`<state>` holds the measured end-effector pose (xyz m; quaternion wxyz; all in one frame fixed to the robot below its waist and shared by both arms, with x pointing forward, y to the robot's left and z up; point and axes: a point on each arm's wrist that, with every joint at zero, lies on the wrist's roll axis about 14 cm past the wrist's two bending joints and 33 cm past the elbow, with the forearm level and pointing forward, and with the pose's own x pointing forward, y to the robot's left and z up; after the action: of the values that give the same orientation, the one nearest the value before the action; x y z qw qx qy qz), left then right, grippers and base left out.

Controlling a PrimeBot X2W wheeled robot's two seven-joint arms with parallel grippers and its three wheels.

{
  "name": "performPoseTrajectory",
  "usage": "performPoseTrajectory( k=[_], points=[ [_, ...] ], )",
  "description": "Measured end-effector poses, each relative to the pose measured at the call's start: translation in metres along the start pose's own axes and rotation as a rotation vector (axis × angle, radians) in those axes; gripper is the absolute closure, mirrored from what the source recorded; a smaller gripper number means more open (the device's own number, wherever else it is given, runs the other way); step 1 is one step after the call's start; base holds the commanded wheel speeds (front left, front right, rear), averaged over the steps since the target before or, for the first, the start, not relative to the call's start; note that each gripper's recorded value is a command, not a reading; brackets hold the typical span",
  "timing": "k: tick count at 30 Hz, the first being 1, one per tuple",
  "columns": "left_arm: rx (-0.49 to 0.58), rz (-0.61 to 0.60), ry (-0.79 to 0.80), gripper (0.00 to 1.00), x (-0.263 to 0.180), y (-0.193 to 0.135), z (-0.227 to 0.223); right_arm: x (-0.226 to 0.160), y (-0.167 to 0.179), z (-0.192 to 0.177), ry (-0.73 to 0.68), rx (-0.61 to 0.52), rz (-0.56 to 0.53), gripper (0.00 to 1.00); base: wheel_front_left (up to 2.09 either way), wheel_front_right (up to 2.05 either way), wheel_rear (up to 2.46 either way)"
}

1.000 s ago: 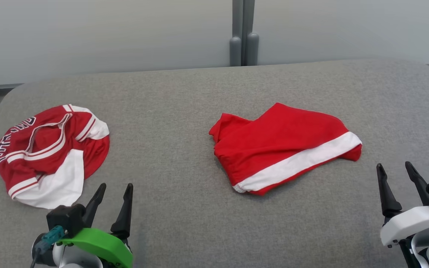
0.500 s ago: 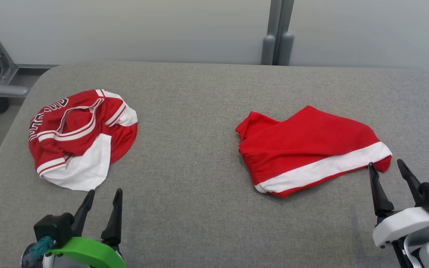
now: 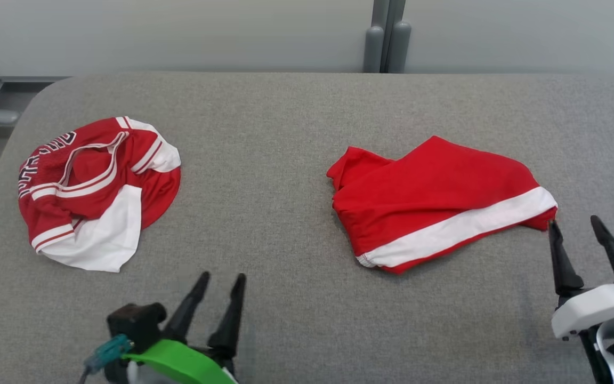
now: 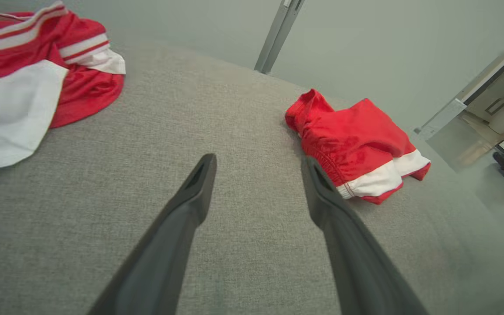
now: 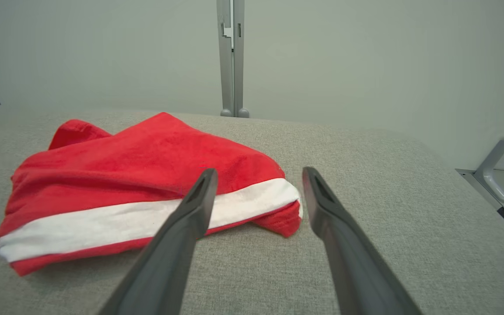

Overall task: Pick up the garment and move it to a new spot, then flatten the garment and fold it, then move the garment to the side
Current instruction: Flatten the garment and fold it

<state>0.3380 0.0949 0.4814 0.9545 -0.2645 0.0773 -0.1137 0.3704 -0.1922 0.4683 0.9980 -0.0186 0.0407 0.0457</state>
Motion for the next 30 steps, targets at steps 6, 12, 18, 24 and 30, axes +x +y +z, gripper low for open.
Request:
performPoseTrajectory(
  k=[6, 12, 18, 24, 30],
  points=[
    [-0.052, -0.165, 0.154, 0.00, 0.023, -0.048, -0.029, 0.030, -0.023, -0.005, 0.050, -0.019, -0.048, 0.00, 0.00, 0.00, 0.00],
    [-0.054, -0.245, 0.268, 0.00, 0.043, -0.070, -0.049, 0.052, -0.035, -0.020, 0.120, 0.002, -0.080, 0.00, 0.00, 0.00, 0.00],
    [-0.076, -0.272, 0.360, 0.00, 0.064, -0.076, -0.069, 0.070, -0.045, -0.048, 0.214, -0.010, -0.095, 0.00, 0.00, 0.00, 0.00],
    [-0.127, -0.255, 0.431, 0.00, 0.078, -0.068, -0.088, 0.082, -0.042, -0.078, 0.305, -0.013, -0.075, 0.00, 0.00, 0.00, 0.00],
    [-0.175, -0.287, 0.496, 0.00, 0.082, -0.075, -0.104, 0.082, -0.032, -0.106, 0.388, 0.010, -0.053, 0.13, 0.00, 0.00, 0.00]
  ],
)
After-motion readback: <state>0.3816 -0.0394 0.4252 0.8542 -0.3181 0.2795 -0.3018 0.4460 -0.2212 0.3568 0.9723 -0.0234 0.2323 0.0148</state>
